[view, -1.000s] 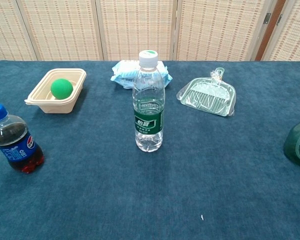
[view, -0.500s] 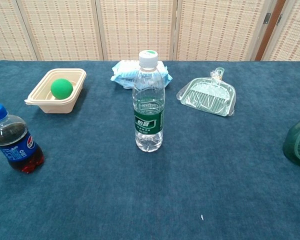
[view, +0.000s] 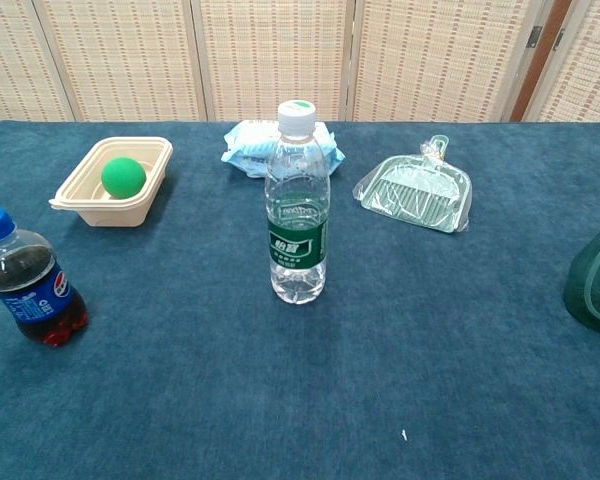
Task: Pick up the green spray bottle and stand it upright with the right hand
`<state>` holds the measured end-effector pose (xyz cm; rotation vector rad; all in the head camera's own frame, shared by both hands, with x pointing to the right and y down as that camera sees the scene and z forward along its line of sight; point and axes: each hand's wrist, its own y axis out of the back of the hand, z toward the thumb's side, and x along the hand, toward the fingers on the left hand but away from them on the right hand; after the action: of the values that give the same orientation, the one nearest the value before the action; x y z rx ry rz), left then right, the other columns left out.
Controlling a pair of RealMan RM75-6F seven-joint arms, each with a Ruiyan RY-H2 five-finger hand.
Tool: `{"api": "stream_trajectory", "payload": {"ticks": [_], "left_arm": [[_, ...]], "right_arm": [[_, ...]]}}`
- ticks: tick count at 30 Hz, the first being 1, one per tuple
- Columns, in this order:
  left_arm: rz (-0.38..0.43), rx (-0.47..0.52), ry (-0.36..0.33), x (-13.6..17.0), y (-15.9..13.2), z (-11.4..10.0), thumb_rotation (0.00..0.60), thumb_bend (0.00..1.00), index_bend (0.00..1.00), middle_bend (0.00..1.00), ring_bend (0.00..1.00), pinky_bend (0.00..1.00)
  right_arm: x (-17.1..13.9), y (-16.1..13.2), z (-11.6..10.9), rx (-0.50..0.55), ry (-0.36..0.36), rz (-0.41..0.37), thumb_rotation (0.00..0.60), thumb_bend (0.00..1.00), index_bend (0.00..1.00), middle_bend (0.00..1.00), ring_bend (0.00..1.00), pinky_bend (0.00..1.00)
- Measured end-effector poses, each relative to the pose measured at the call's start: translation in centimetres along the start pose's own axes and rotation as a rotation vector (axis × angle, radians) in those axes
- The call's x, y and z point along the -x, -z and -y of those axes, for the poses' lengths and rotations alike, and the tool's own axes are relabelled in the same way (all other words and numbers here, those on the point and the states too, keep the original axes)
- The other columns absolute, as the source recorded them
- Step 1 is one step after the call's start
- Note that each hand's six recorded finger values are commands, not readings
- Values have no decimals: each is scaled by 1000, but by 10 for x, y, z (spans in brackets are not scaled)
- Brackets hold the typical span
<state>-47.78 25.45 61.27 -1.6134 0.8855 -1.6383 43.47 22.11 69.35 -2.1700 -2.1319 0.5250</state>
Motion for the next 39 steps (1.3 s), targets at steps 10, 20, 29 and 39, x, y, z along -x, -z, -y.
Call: {"api": "stream_trajectory", "payload": {"ticks": [10, 20, 29, 39], "left_arm": [[6, -4, -2, 1, -3, 0, 600, 612, 56, 10, 0, 0], [9, -7, -3, 1, -5, -1, 600, 613, 56, 11, 0, 0], [6, -5, 0, 1, -4, 0, 600, 613, 56, 10, 0, 0], [7, -9, 2, 1, -5, 0, 600, 613, 56, 10, 0, 0]], "right_arm": [[-5, -3, -4, 1, 10, -10, 600, 158, 367, 412, 412, 398], [-4, -7, -6, 0, 10, -26, 600, 139, 343, 363, 375, 354], [-5, -7, -6, 2, 10, -24, 600, 134, 339, 351, 363, 339], [-6, -7, -6, 7, 13, -25, 600, 131, 339, 349, 358, 335]]}}
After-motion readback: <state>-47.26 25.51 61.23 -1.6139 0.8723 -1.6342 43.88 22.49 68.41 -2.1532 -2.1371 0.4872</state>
